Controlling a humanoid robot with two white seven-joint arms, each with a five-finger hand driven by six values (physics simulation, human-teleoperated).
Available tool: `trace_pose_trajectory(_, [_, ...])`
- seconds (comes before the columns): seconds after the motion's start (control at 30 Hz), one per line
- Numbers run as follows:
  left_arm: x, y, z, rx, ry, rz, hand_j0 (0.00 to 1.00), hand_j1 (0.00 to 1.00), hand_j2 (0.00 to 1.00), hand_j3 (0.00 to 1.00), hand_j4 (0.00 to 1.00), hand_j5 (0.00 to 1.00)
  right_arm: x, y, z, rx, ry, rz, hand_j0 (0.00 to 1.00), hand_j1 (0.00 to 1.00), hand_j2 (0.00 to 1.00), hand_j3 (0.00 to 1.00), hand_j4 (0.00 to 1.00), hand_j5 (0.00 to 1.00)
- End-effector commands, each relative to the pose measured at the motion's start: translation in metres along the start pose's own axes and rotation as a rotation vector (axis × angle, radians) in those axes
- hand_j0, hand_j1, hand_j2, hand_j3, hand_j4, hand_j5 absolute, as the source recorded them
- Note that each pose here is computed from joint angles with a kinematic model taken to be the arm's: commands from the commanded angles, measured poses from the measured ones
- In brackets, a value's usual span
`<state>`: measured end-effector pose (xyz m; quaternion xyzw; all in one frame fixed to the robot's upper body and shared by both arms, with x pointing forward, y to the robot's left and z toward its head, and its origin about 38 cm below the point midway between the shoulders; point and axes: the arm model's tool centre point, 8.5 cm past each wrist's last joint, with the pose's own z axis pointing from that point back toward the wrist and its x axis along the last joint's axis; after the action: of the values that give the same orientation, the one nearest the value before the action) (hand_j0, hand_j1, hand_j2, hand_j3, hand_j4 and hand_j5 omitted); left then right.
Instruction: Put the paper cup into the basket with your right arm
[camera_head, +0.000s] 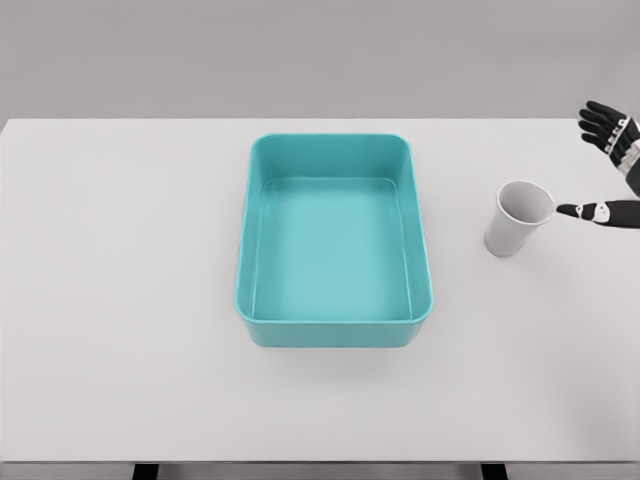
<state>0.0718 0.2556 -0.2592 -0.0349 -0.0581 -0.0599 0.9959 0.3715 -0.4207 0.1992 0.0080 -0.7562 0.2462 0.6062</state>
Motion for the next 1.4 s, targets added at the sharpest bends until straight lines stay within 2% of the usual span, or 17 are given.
trace_pose_trajectory(0.0, [0.0, 0.0, 0.0, 0.0, 0.0, 0.0, 1.0, 1.0, 1.0, 1.0, 1.0, 1.0, -0.006, 0.001, 0.002, -0.038, -0.048, -0.101, 1.0, 1.0, 1.0, 1.0, 1.0, 1.0])
trace_pose_trajectory(0.1, [0.0, 0.0, 0.0, 0.0, 0.0, 0.0, 1.0, 1.0, 1.0, 1.0, 1.0, 1.0, -0.02, 0.008, 0.011, -0.051, -0.05, -0.193, 1.0, 1.0, 1.0, 1.0, 1.0, 1.0])
trace_pose_trajectory(0.2, [0.0, 0.0, 0.0, 0.0, 0.0, 0.0, 1.0, 1.0, 1.0, 1.0, 1.0, 1.0, -0.028, 0.014, 0.014, -0.055, -0.04, -0.211, 1.0, 1.0, 1.0, 1.0, 1.0, 1.0])
trace_pose_trajectory(0.27, [0.0, 0.0, 0.0, 0.0, 0.0, 0.0, 1.0, 1.0, 1.0, 1.0, 1.0, 1.0, -0.042, 0.017, 0.016, -0.063, -0.006, -0.235, 1.0, 1.0, 1.0, 1.0, 1.0, 1.0])
trace_pose_trajectory(0.47, [0.0, 0.0, 0.0, 0.0, 0.0, 0.0, 1.0, 1.0, 1.0, 1.0, 1.0, 1.0, -0.067, 0.019, 0.024, -0.075, 0.062, -0.259, 1.0, 1.0, 1.0, 1.0, 1.0, 1.0])
trace_pose_trajectory(0.53, [0.0, 0.0, 0.0, 0.0, 0.0, 0.0, 1.0, 1.0, 1.0, 1.0, 1.0, 1.0, -0.084, 0.029, 0.021, -0.049, 0.113, -0.286, 1.0, 1.0, 1.0, 1.0, 1.0, 1.0])
trace_pose_trajectory(0.67, [0.0, 0.0, 0.0, 0.0, 0.0, 0.0, 1.0, 1.0, 1.0, 1.0, 1.0, 1.0, -0.094, 0.034, 0.022, -0.034, 0.158, -0.269, 1.0, 1.0, 1.0, 1.0, 1.0, 1.0])
trace_pose_trajectory(0.77, [0.0, 0.0, 0.0, 0.0, 0.0, 0.0, 1.0, 1.0, 1.0, 1.0, 1.0, 1.0, -0.104, 0.034, 0.027, -0.041, 0.19, -0.283, 1.0, 1.0, 1.0, 1.0, 1.0, 1.0])
trace_pose_trajectory(0.87, [0.0, 0.0, 0.0, 0.0, 0.0, 0.0, 1.0, 1.0, 1.0, 1.0, 1.0, 1.0, -0.102, 0.034, 0.021, -0.035, 0.189, -0.261, 1.0, 1.0, 1.0, 1.0, 1.0, 1.0])
trace_pose_trajectory(0.97, [0.0, 0.0, 0.0, 0.0, 0.0, 0.0, 1.0, 1.0, 1.0, 1.0, 1.0, 1.0, -0.1, 0.04, 0.01, -0.007, 0.182, -0.261, 1.0, 1.0, 1.0, 1.0, 1.0, 1.0])
trace_pose_trajectory(1.13, [0.0, 0.0, 0.0, 0.0, 0.0, 0.0, 1.0, 1.0, 1.0, 1.0, 1.0, 1.0, -0.108, 0.047, 0.01, 0.004, 0.198, -0.273, 1.0, 1.0, 1.0, 1.0, 1.0, 1.0])
trace_pose_trajectory(1.37, [0.0, 0.0, 0.0, 0.0, 0.0, 0.0, 1.0, 1.0, 1.0, 1.0, 1.0, 1.0, -0.106, 0.049, 0.006, 0.011, 0.19, -0.272, 1.0, 1.0, 1.0, 1.0, 1.0, 1.0])
